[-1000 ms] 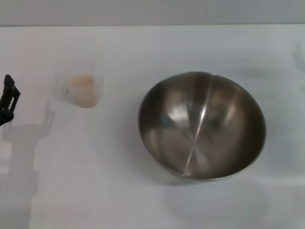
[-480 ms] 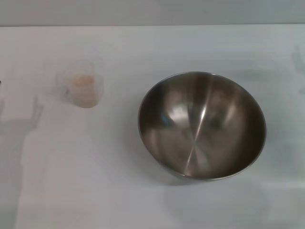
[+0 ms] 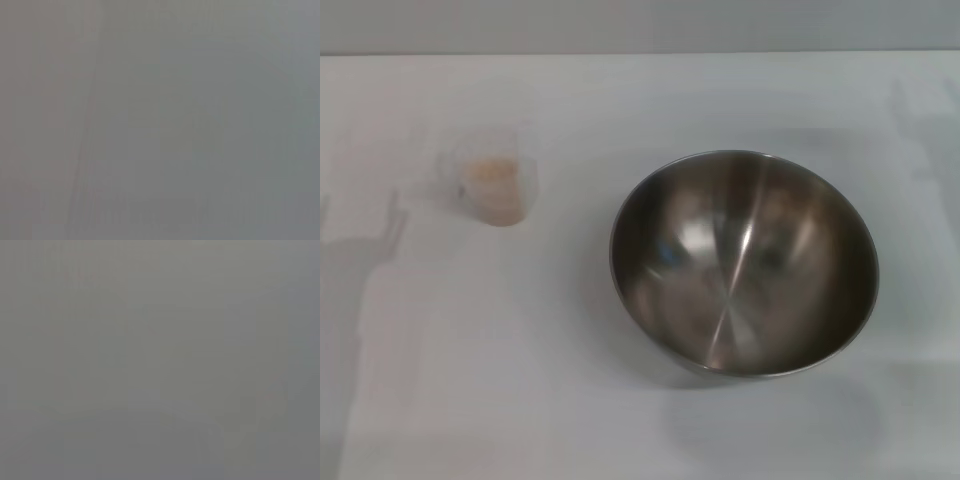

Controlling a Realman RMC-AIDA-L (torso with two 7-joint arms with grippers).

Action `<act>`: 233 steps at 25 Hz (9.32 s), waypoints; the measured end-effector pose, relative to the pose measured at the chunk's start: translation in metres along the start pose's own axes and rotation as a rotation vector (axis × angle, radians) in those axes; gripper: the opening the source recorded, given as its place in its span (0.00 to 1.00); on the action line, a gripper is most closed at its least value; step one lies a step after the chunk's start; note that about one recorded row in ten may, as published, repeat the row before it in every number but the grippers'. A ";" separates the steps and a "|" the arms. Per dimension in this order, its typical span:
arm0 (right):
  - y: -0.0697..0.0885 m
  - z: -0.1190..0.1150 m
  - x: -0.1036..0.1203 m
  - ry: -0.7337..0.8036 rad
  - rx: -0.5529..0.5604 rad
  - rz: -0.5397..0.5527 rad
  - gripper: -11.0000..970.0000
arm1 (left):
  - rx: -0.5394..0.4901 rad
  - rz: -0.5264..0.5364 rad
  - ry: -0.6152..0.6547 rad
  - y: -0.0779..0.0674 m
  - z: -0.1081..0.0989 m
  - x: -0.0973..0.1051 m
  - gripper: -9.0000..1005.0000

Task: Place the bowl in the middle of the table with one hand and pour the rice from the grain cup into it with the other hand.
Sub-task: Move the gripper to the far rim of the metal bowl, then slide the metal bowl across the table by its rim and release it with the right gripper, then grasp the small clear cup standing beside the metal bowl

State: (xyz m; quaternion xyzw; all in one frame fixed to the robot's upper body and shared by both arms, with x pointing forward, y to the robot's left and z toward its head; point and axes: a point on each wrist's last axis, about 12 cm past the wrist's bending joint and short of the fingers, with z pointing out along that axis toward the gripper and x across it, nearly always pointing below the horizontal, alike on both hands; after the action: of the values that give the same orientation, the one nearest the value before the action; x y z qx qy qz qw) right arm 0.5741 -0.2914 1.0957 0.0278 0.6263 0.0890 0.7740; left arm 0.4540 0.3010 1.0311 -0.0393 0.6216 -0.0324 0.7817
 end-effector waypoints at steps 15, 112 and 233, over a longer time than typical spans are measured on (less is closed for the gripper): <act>0.060 0.027 -0.092 0.791 -0.159 -0.119 0.80 | -0.024 0.017 -0.016 0.007 0.017 -0.001 0.84; 0.093 0.062 -0.036 1.270 -0.430 -0.179 0.03 | 0.000 0.042 -0.082 0.007 0.014 -0.007 0.84; 0.001 -0.039 -0.010 -0.166 0.062 -0.276 0.84 | 0.065 0.256 0.388 -0.068 0.053 0.051 0.74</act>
State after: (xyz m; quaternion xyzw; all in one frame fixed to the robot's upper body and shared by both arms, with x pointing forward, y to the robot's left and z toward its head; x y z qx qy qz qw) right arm 0.5336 -0.2948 1.0973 -0.0275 0.5604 -0.0400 0.8268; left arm 0.5169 0.2290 1.0007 0.0722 0.7589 0.0400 0.6460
